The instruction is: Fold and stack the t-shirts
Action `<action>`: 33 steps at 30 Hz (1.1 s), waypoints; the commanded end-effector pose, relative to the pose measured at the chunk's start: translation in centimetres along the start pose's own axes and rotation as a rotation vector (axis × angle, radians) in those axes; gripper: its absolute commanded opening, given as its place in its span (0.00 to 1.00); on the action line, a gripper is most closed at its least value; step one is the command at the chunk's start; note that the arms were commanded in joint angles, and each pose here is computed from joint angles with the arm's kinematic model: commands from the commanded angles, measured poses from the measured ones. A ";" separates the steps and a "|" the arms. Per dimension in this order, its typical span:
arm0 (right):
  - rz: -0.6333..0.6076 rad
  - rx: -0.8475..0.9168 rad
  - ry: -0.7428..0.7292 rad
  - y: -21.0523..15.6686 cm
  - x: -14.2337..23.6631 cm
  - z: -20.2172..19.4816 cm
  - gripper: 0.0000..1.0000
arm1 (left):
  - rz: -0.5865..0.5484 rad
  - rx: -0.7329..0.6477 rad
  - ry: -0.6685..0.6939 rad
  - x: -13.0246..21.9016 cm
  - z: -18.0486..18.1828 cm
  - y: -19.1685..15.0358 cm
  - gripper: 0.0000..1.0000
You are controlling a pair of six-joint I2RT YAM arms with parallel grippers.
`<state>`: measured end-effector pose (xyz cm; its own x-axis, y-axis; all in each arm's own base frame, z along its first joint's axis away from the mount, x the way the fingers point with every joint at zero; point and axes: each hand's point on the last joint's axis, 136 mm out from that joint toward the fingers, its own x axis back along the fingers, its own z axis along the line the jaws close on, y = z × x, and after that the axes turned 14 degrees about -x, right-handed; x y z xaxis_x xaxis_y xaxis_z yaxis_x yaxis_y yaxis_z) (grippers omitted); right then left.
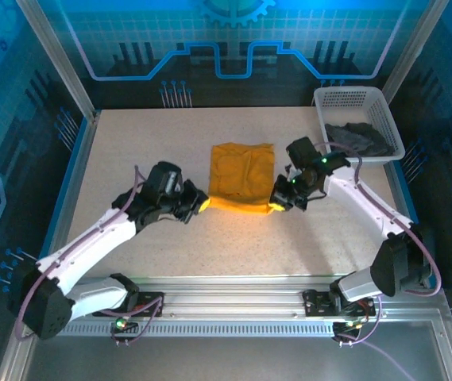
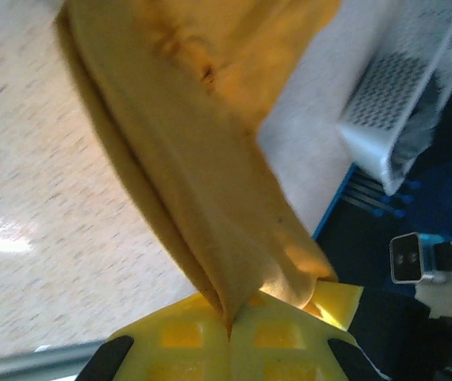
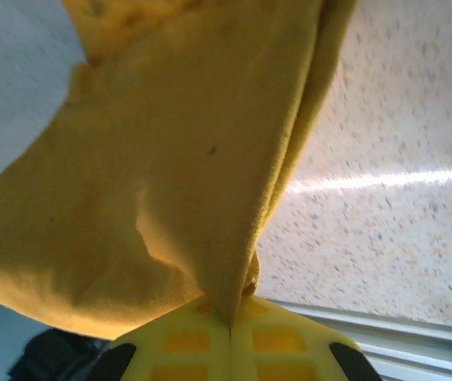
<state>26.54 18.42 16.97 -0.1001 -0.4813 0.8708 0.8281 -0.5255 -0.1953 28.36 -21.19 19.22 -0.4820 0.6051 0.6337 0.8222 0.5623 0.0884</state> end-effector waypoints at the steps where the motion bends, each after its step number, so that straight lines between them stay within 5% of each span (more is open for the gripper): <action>1: -0.044 -0.058 -0.011 3.4 0.5 1.5 0.00 | -0.093 -0.031 -0.038 -0.8 -2.4 4.5 0.00; 7: -0.129 -0.134 0.028 12.3 -0.9 6.2 0.00 | -0.141 -0.073 -0.098 -5.9 -6.4 13.2 0.00; 13: -0.185 -0.251 0.018 21.4 -4.1 8.2 0.00 | -0.102 -0.071 -0.084 -14.2 -5.9 20.3 0.05; 14: -0.181 -0.254 0.022 22.6 -4.8 8.6 0.11 | -0.082 -0.069 -0.092 -15.6 -5.7 21.1 0.22; 16: -0.194 -0.194 0.043 24.7 -5.8 9.7 0.47 | -0.074 -0.055 -0.007 -16.2 -4.1 21.8 0.32; 18: -0.197 -0.108 0.095 26.0 -5.2 11.3 0.54 | -0.103 -0.055 0.056 -14.9 -3.4 21.8 0.46; 20: -0.210 -0.051 0.094 26.0 -4.1 11.5 0.57 | -0.118 -0.055 0.032 -13.4 -4.0 20.9 0.54; 26: -0.246 -0.008 0.091 21.3 -0.1 8.7 0.56 | -0.103 -0.013 0.038 -9.5 -3.0 11.7 0.50; 33: -0.253 -0.038 0.131 12.4 1.2 1.1 0.55 | -0.013 0.134 0.025 -13.5 -2.5 0.1 0.57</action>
<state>39.37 12.09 16.19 -0.3311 -0.3946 0.8571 0.7480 -0.6635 -0.0165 35.54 -29.46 15.92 -0.4649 0.6211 0.6309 0.8381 0.5385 0.0874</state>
